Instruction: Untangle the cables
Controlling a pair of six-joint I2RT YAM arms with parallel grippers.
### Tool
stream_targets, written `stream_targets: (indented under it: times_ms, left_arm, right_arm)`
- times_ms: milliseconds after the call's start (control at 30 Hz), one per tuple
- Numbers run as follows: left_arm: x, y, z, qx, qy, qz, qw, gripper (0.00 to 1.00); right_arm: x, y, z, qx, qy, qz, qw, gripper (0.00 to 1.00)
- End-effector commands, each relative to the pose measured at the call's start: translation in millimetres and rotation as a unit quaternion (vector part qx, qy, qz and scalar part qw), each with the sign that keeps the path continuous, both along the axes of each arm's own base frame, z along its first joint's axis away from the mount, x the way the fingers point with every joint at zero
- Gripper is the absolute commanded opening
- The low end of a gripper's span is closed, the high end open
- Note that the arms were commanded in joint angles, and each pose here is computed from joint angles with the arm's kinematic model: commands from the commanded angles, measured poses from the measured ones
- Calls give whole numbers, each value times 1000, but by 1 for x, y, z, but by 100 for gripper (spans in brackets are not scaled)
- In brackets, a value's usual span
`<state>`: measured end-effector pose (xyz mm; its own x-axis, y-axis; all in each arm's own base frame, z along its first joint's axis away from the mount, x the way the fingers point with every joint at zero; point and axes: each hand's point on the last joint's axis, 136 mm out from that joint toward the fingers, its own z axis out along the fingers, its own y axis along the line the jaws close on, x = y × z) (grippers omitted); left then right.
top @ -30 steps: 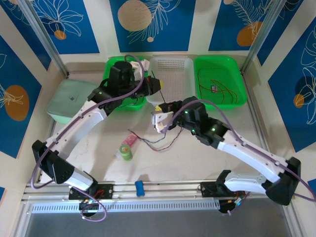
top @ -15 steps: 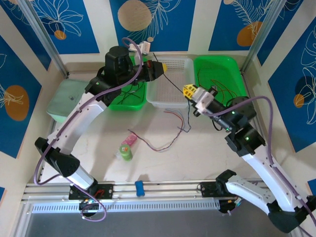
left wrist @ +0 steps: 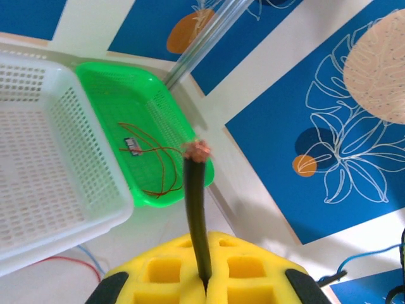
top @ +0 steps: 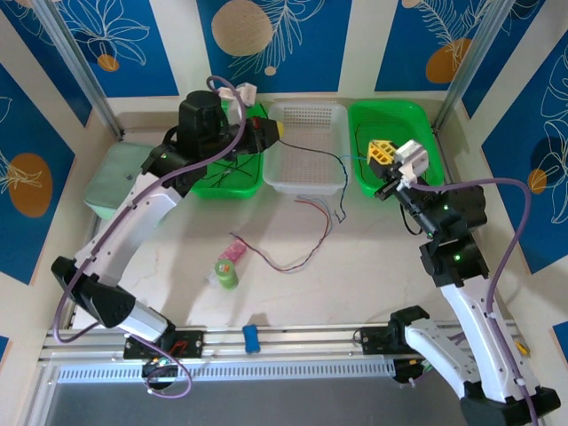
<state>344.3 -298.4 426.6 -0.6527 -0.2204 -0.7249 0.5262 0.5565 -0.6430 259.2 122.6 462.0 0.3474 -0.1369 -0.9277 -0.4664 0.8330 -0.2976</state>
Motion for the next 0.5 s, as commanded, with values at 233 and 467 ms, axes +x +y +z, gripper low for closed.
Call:
stream_targets:
  times_ms: [233,467]
  left_arm:
    - [-7,56,-9,12,-2,52,999,0]
    - [0,98,-26,11,21,87,996,0]
  right_arm:
    - [17,-54,-2,101,37,-86,990,0]
    - [24,-83,-12,120,55,-137,982,0]
